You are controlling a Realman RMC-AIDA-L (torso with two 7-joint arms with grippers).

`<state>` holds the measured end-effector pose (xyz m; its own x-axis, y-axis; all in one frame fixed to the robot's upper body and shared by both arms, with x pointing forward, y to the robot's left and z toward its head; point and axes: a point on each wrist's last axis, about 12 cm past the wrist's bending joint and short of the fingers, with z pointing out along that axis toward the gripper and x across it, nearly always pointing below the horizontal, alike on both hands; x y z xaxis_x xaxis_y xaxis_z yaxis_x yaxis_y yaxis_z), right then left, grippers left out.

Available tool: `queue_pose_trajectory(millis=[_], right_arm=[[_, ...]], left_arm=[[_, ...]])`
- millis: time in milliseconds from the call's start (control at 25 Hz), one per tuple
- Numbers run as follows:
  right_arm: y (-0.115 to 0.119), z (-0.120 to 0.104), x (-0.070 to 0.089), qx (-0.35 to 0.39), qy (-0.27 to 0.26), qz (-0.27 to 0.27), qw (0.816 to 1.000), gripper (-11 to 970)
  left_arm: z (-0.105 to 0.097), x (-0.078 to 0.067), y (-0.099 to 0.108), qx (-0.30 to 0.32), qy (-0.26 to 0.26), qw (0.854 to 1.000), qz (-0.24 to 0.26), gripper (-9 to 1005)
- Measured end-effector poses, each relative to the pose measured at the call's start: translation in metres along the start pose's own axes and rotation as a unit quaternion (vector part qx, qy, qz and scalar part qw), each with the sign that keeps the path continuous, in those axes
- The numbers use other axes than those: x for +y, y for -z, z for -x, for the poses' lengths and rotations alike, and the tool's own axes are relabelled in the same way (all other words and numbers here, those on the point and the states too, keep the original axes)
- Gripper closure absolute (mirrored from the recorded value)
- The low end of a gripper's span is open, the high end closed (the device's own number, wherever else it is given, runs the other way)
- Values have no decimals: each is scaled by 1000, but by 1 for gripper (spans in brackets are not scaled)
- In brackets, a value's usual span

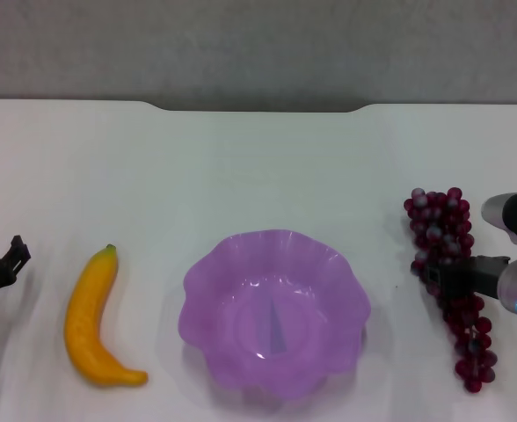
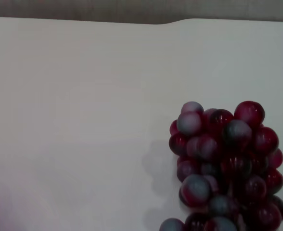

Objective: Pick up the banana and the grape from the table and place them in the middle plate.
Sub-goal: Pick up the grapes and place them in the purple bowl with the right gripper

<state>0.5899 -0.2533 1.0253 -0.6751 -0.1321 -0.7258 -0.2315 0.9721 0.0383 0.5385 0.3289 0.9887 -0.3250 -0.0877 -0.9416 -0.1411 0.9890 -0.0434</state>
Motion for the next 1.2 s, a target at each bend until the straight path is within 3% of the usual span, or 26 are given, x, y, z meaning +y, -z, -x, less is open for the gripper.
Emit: queue_pose_trajectory(millis=[320,1200], right_arm=[[0,0,2,-8,7,-1,1000,500],[-1,-3,6,-26,19,-3,999,581]], left_arm=[[0,0,0,0,0,1000,0,103],[-1,0,0,1,0,1000,0,103]])
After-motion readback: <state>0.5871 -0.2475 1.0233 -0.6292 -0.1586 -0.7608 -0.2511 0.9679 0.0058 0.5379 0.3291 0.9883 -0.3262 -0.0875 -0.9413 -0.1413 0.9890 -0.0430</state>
